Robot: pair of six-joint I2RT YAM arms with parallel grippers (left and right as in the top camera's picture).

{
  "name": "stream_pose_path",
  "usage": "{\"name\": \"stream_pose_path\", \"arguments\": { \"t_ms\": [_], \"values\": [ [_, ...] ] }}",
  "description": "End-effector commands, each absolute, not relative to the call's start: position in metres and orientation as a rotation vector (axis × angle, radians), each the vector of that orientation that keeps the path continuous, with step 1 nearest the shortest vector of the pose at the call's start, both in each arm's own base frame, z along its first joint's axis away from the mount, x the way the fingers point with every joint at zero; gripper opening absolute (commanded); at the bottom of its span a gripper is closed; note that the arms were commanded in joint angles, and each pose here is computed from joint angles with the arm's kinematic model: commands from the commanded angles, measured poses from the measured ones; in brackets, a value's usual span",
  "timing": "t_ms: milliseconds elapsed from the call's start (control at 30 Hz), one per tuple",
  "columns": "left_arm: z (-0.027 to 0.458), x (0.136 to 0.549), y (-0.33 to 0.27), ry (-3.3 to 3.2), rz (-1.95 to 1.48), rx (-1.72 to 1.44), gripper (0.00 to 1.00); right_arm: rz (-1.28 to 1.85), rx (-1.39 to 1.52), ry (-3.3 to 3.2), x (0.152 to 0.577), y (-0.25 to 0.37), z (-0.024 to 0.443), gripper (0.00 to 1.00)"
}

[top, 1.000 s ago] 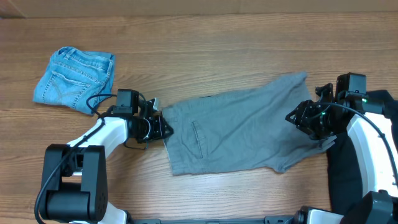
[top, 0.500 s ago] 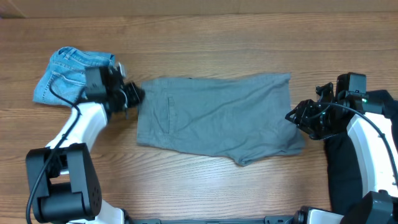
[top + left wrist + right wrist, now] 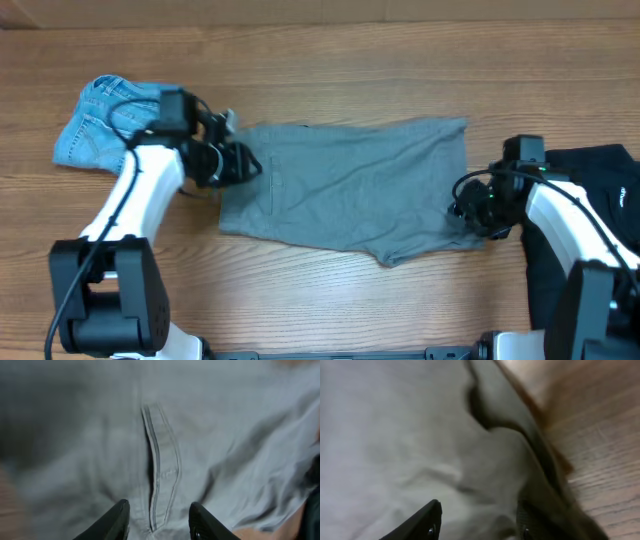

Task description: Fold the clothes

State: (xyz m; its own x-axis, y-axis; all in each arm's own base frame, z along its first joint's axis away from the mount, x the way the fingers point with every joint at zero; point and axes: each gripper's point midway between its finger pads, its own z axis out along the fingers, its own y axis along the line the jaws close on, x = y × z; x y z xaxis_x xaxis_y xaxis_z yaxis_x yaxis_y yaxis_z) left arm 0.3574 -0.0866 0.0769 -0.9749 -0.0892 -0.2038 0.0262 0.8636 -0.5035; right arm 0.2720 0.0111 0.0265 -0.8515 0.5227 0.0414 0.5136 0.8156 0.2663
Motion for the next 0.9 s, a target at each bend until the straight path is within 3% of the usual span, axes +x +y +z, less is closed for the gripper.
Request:
{"name": "stream_pose_path", "arguments": {
  "t_ms": [0,33,167,233,300,333,400,467,567,667,867],
  "values": [
    [0.03,0.323,-0.095,2.907,-0.67,0.065,0.44,0.236,0.894,2.951,0.27,-0.009,0.02,0.39],
    [0.009,0.313,-0.087,2.939,-0.585,0.01,0.43,0.109,0.974,2.917,0.269,-0.025,0.018,0.13],
    [-0.021,0.294,-0.066,2.976,-0.451,-0.118,0.41,-0.131,1.235,2.808,0.257,-0.062,0.018,0.04],
    [-0.028,0.288,-0.058,2.989,-0.411,-0.142,0.41,-0.065,1.319,2.802,0.252,-0.065,0.019,0.04],
    [-0.029,0.287,-0.055,2.991,-0.405,-0.156,0.41,0.134,1.183,2.883,0.258,-0.05,0.023,0.05],
    [-0.029,0.287,-0.055,2.989,-0.404,-0.16,0.41,0.223,1.112,2.914,0.26,-0.042,0.025,0.13],
    [-0.029,0.288,-0.054,2.987,-0.406,-0.161,0.41,0.338,1.048,2.964,0.255,-0.028,0.027,0.4],
    [-0.029,0.288,-0.054,2.987,-0.405,-0.161,0.42,0.339,1.064,2.993,0.247,-0.026,0.027,0.48],
    [-0.029,0.288,-0.054,2.987,-0.406,-0.161,0.44,0.377,1.038,3.03,0.241,-0.019,0.028,0.5],
    [-0.029,0.289,-0.054,2.984,-0.406,-0.161,0.45,0.421,1.042,3.031,0.241,-0.015,0.03,0.34],
    [-0.028,0.289,-0.055,2.983,-0.411,-0.166,0.45,0.386,1.093,3.087,0.225,-0.015,0.03,0.34]
  ]
}}
